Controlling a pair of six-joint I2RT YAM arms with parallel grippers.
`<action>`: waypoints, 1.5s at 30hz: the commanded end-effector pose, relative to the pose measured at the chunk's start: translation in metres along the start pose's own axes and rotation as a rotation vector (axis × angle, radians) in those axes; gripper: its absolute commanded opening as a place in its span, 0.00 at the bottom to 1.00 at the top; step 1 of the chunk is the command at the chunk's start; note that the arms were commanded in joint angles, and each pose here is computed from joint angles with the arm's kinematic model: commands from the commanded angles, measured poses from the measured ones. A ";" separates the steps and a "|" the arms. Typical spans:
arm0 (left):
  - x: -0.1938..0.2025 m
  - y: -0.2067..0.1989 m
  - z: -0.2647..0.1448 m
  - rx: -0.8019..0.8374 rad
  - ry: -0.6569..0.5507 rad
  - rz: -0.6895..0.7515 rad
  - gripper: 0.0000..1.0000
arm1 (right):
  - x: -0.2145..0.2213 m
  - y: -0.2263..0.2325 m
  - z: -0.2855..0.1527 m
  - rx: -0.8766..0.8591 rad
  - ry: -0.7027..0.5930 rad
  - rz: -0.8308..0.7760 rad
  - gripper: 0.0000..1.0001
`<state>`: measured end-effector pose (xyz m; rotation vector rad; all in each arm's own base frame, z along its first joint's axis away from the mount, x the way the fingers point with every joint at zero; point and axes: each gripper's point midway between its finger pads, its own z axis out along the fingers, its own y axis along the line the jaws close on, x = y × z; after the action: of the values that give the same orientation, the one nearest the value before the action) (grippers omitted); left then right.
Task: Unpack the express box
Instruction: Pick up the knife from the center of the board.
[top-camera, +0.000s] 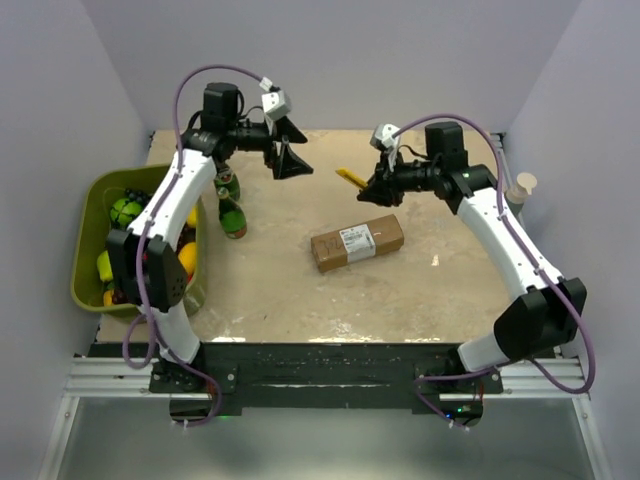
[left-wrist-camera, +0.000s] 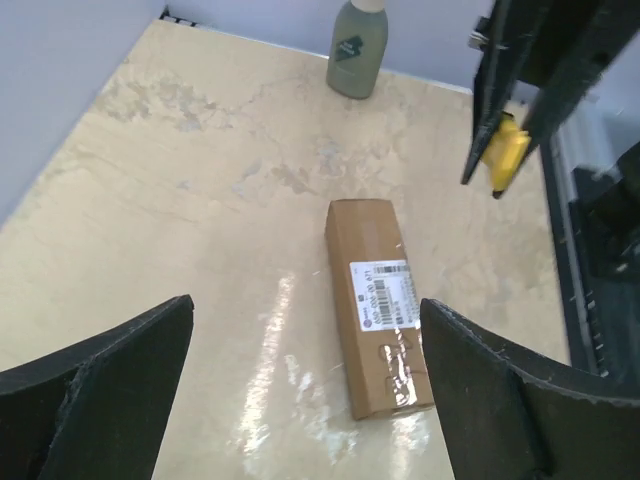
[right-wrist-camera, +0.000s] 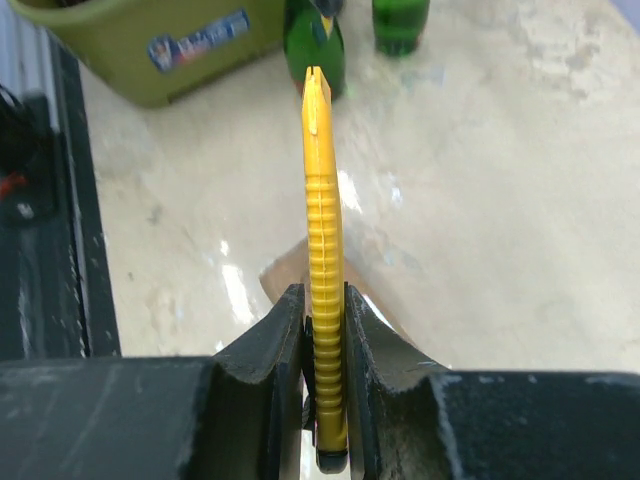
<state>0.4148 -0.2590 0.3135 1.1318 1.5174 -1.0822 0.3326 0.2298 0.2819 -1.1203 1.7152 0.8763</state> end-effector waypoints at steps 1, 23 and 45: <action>-0.025 -0.049 -0.009 0.014 0.074 0.437 0.99 | 0.039 -0.005 -0.012 -0.007 0.225 -0.119 0.00; 0.007 -0.098 0.095 0.307 0.029 0.235 0.61 | 0.040 0.008 -0.020 0.019 0.257 -0.176 0.00; 0.029 -0.092 0.077 0.433 -0.048 -0.234 0.00 | 0.016 0.012 -0.069 -0.041 0.120 0.091 0.78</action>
<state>0.3334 -0.3638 0.2517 1.3422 1.4705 -1.4955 0.3103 0.1863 0.2590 -1.2768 1.8851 0.7599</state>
